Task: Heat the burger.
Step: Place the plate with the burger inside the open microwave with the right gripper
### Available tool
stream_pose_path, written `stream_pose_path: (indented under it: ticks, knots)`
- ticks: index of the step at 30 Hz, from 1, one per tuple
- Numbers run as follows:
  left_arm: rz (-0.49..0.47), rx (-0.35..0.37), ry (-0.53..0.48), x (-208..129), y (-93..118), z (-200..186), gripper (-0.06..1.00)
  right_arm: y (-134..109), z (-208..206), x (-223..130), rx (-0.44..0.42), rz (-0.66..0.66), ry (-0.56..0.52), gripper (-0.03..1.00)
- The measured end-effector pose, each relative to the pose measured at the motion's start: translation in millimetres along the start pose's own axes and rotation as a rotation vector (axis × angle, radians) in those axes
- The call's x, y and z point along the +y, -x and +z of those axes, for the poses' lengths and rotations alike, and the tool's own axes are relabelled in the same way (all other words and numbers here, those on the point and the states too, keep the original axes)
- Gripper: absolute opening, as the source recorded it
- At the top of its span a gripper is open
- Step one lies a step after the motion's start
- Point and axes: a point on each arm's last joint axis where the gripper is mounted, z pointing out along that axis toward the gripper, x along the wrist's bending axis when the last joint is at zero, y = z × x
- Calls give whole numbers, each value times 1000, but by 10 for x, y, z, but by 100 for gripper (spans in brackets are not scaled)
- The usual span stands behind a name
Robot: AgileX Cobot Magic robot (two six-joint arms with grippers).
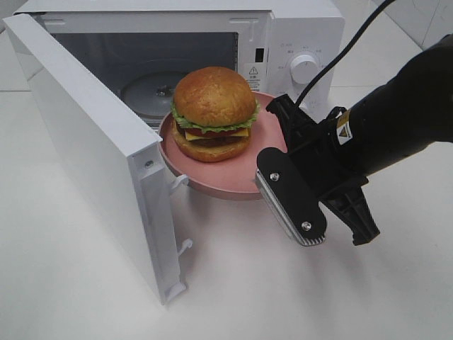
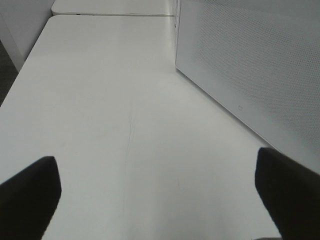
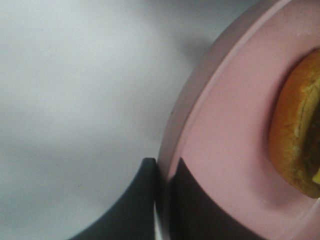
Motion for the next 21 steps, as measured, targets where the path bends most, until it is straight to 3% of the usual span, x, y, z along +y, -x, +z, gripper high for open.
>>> stream_pose_path:
  ticks: [21]
  knots:
    - [0, 0, 0, 0, 0, 0, 98, 372, 209, 78, 3, -22, 7, 4]
